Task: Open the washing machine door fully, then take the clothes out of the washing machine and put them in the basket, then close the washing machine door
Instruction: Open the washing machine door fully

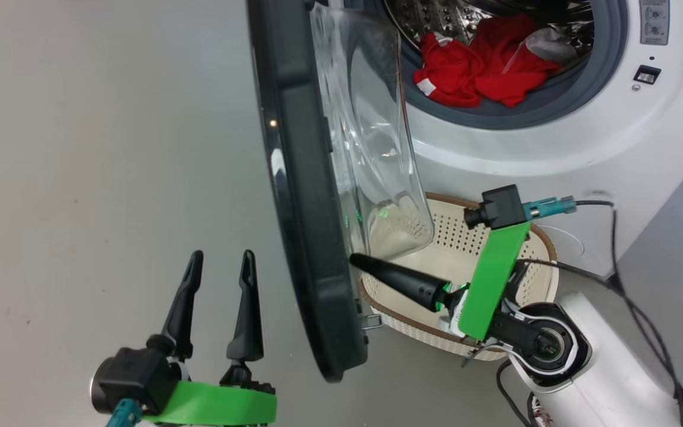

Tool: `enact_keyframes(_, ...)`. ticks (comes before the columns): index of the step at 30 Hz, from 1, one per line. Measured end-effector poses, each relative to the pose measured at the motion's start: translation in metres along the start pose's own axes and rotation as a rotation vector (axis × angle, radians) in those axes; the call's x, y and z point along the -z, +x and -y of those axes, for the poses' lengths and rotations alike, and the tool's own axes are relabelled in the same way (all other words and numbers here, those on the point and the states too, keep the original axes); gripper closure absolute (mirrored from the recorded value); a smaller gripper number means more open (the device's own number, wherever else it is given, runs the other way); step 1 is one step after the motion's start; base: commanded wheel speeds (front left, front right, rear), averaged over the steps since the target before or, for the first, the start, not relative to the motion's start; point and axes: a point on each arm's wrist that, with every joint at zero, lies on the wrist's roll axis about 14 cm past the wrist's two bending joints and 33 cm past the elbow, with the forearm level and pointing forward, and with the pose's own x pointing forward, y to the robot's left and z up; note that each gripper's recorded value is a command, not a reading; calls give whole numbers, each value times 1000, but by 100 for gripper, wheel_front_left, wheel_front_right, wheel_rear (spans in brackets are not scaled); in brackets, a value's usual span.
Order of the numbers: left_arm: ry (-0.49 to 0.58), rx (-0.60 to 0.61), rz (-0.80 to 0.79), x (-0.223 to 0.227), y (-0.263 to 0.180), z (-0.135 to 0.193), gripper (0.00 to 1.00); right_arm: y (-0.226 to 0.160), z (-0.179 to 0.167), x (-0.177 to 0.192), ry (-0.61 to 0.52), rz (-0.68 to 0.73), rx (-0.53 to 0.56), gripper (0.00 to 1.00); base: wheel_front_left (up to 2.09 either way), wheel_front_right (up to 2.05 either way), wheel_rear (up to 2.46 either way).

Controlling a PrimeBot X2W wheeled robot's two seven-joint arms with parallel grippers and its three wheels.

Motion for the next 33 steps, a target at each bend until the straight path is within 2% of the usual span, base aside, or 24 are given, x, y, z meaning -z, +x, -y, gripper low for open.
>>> enact_keyframes(2,-3,1,0,0,0,0,0,-2,5,-6,-59,35,38,22,0,0,0)
enact_keyframes(3,-7,0,-1,0,0,0,0,-3,8,-10,-93,55,59,0,0,0,0)
enact_keyframes(8,-12,2,0,0,1,1,0,-9,15,-26,-253,151,141,0,0,0,0)
enact_keyframes(12,-16,5,4,-1,1,2,0,-21,25,-45,-510,241,252,0,0,0,0)
enact_keyframes(17,-25,3,9,-3,1,2,0,-33,21,-66,-801,373,318,0,0,0,0)
enact_keyframes(22,-27,-6,22,-7,-1,-2,0,-48,25,-79,-1005,470,384,0,0,0,0)
enact_keyframes(27,-23,-6,57,-18,0,-2,0,-60,23,-89,-1129,550,429,0,0,0,0)
enact_keyframes(33,-18,-17,75,-24,-4,-4,0,-81,26,-94,-1171,635,491,0,0,0,0)
